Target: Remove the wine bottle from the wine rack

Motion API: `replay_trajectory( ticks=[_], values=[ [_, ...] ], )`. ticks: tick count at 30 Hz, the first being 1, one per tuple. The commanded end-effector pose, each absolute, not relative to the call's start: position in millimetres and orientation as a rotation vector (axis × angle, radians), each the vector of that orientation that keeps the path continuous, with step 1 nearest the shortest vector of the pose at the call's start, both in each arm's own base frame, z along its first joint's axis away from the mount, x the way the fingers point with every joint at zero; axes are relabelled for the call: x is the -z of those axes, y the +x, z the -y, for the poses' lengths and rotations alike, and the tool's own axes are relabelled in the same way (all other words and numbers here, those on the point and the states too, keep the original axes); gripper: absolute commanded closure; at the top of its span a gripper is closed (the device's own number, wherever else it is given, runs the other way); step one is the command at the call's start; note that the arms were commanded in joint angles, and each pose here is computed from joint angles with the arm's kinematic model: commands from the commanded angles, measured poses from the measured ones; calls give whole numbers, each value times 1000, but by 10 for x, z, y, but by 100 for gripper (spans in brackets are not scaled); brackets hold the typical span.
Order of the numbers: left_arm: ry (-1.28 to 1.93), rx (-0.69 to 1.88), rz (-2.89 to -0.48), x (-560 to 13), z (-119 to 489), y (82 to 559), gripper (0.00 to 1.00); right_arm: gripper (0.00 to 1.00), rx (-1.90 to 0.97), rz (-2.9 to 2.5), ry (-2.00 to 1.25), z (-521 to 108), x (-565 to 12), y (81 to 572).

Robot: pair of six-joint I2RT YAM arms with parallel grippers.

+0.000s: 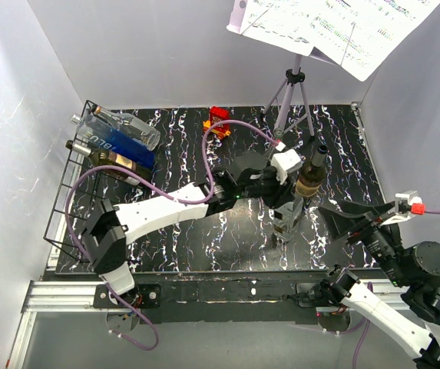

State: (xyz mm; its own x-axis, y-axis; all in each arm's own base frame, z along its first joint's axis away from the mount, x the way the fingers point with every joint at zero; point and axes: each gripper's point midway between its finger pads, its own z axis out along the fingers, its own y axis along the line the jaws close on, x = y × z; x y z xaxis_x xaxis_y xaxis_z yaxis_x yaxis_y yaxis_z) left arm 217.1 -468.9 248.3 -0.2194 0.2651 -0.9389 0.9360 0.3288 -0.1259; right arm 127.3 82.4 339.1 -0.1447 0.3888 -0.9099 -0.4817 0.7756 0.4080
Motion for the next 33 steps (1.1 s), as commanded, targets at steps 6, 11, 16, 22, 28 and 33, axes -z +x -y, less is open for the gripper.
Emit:
replay_trajectory(
  ticks=[6,11,16,22,28,33],
  values=[
    [1013,1049,-1375,-3523,5217,2164,100,24,-754,-1413,15,-536,-3627,1197],
    [1029,1054,-1392,-3482,5336,2166,100,24,-745,-1427,17,-539,-3554,1212],
    [1050,1061,-1428,-3380,5374,2151,84,25,-739,-1427,19,-523,-3554,1209],
    [1067,1075,-1445,-3334,5421,2131,75,24,-733,-1426,21,-505,-3552,1205],
    [1073,1075,-1467,-3281,5449,2132,69,25,-738,-1426,22,-502,-3544,1199],
    [1077,1060,-1488,-3248,5457,2147,48,25,-733,-1428,25,-490,-3544,1198]
  ],
)
